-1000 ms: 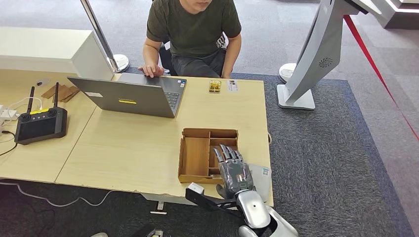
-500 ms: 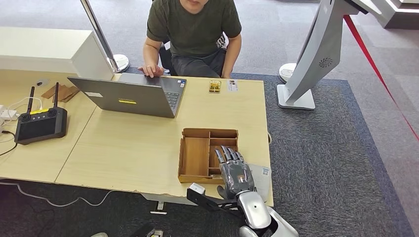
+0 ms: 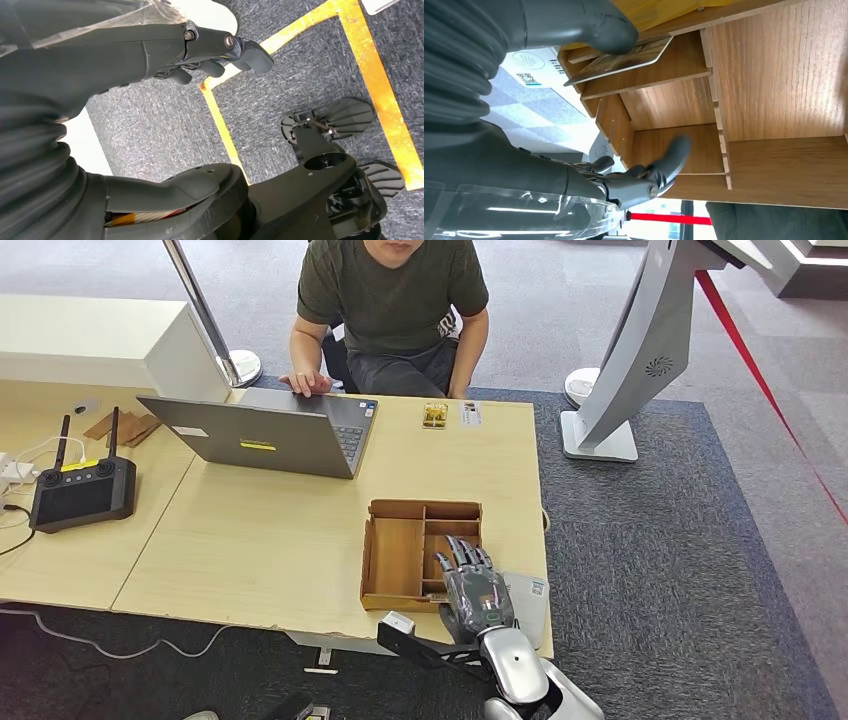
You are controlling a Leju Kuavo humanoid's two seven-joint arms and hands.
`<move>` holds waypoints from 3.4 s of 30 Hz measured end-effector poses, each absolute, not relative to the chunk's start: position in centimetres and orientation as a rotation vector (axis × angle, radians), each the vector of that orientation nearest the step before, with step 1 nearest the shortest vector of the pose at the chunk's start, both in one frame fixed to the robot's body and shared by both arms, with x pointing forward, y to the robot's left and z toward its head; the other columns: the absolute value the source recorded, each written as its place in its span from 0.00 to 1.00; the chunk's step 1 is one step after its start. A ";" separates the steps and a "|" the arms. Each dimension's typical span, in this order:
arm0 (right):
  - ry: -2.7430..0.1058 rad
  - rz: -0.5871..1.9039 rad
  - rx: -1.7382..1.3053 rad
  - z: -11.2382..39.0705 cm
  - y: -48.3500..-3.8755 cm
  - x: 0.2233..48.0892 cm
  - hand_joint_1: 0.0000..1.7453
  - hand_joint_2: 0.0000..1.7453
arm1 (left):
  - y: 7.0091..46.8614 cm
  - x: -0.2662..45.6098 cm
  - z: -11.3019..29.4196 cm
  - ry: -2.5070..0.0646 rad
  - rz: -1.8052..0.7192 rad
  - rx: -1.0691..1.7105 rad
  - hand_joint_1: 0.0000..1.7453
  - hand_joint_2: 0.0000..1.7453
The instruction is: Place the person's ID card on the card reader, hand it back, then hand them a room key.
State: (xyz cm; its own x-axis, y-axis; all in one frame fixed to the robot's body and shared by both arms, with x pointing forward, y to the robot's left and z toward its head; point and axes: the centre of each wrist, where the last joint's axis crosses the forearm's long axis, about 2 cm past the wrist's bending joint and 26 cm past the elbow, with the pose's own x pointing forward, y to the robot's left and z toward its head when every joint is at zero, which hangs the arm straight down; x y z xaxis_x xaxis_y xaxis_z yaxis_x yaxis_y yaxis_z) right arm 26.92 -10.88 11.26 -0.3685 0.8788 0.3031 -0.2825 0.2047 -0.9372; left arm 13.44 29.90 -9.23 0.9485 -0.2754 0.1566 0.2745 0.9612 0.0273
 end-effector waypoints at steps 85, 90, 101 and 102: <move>-1.851 0.996 -0.521 24.2 -11.7 33.7 1.00 1.00 | 29.0 14.7 -8.8 -0.163 -0.334 -0.020 0.00 1.00; -1.830 0.994 -0.527 26.3 -11.2 36.5 1.00 1.00 | 28.4 15.8 -8.5 -0.167 -0.362 -0.032 0.00 1.00; -1.758 1.022 -0.592 26.7 -10.8 38.9 1.00 1.00 | 27.7 16.5 -8.2 -0.179 -0.374 -0.042 0.00 1.00; -1.754 1.025 -0.596 26.7 -10.7 38.9 1.00 1.00 | 27.6 16.6 -8.2 -0.179 -0.375 -0.042 0.00 1.00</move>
